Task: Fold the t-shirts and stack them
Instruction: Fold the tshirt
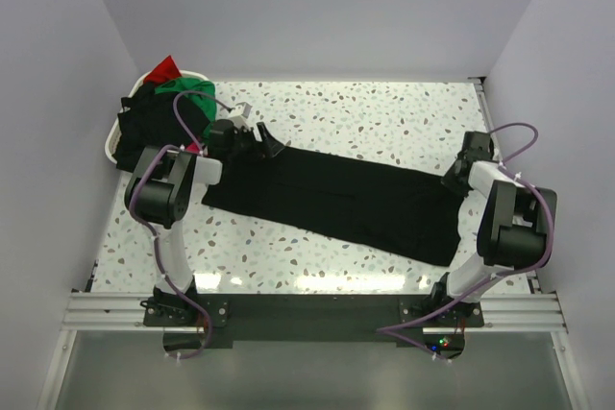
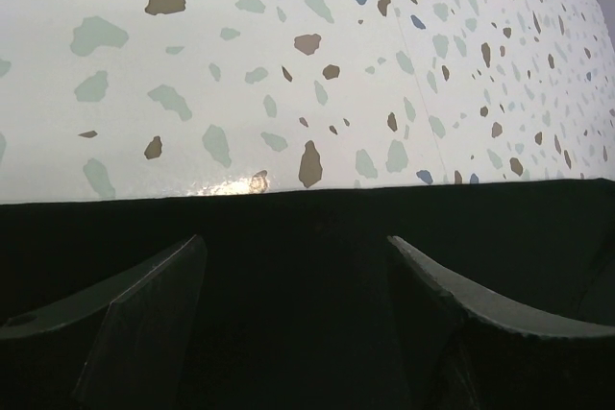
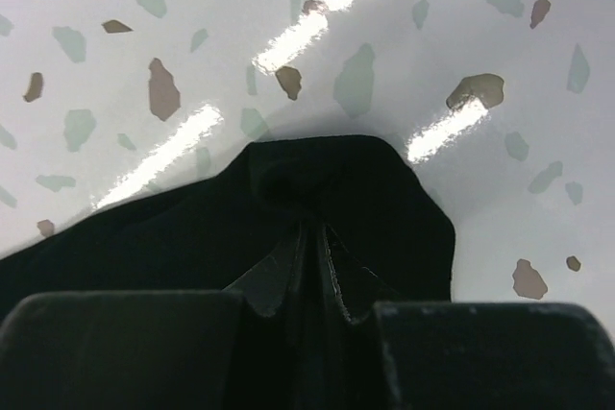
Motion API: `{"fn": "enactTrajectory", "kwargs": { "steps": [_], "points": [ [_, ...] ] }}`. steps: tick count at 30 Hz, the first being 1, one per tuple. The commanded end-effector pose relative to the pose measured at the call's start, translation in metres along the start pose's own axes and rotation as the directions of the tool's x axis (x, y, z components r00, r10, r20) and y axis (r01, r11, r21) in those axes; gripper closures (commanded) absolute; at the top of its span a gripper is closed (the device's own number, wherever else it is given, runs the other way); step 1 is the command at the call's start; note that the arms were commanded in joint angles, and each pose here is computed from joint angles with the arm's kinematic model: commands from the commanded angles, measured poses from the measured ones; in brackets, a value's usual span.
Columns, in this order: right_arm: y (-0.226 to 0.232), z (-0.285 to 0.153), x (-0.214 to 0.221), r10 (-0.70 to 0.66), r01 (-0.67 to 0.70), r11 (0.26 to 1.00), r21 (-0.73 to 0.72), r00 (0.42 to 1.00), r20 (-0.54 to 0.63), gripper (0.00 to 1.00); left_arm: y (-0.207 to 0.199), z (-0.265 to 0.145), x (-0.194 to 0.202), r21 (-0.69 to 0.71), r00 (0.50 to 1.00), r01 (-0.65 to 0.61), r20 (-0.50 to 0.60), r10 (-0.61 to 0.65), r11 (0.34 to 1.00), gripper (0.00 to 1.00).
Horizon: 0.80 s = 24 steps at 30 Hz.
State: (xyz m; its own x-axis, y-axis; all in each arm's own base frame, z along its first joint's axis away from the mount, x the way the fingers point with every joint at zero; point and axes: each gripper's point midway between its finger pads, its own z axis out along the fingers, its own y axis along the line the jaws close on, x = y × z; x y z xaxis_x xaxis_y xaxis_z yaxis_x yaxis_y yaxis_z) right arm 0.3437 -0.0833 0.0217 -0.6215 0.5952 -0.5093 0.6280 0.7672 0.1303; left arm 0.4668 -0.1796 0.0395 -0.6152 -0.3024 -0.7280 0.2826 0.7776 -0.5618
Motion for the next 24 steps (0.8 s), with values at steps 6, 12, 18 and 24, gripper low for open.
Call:
{"fn": "enactTrajectory", "kwargs": {
  "steps": [6,12,18,24],
  "points": [
    [-0.022,0.002,-0.017,0.012,-0.017,0.99,0.14,0.999,0.034,0.9,0.028,0.003,0.008,-0.082,1.0,0.022,-0.011,-0.023,0.996,0.2],
    [-0.029,-0.007,-0.027,0.011,-0.024,0.982,0.186,0.997,0.074,0.76,0.029,0.001,0.005,-0.098,1.0,0.01,-0.006,-0.01,0.995,0.2],
    [-0.038,-0.021,-0.036,0.007,-0.033,0.973,0.227,0.993,0.115,0.52,0.023,-0.002,-0.002,-0.077,1.0,0.002,0.009,-0.001,0.997,0.2],
    [-0.042,-0.046,-0.05,0.014,-0.057,0.972,0.229,0.982,0.187,0.45,0.004,-0.011,-0.016,-0.049,0.999,-0.028,0.041,0.03,0.998,0.2]
  ]
}}
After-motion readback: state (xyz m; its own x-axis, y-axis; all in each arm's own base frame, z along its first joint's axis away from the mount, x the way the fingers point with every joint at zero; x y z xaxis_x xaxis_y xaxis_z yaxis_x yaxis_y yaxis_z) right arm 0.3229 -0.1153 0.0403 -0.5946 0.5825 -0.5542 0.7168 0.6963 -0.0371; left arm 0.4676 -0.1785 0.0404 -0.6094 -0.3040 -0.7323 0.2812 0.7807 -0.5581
